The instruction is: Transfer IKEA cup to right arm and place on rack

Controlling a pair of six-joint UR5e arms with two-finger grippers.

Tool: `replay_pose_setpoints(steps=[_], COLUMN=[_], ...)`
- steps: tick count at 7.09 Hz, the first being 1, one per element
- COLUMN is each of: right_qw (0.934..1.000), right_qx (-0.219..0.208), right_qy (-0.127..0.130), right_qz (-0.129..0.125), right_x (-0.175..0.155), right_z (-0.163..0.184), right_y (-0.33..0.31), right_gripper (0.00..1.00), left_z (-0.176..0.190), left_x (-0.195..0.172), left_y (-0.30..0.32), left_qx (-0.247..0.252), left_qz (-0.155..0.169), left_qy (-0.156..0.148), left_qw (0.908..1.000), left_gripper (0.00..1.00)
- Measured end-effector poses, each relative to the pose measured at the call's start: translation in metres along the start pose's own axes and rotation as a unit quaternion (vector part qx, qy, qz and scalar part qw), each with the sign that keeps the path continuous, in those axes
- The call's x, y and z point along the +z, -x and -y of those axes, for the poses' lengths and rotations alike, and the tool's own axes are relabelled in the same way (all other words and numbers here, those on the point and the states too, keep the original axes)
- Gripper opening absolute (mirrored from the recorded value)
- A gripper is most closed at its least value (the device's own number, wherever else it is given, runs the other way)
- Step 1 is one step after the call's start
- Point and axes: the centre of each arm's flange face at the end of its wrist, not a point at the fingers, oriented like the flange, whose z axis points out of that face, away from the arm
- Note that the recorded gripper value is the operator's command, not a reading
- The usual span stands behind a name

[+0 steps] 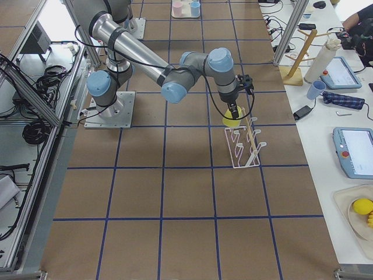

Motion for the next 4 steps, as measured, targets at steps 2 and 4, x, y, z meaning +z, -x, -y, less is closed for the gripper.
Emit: replay_pose_setpoints(steps=[2,4], right_qw=[0.9999,0.9996], right_qx=[0.005,0.008], right_qy=[0.01,0.023], right_qz=[0.008,0.017], right_x=[0.015,0.034], right_z=[-0.002,-0.004], right_y=[-0.002,-0.004], right_gripper=[0.0,0.0], left_z=[0.0,-0.001], left_x=[-0.001,-0.002], left_y=[0.0,-0.001], left_qx=[0.0,0.002], left_qz=[0.001,0.003], left_qy=[0.0,0.0], left_qw=[1.0,1.0], left_gripper=[1.0,1.0])
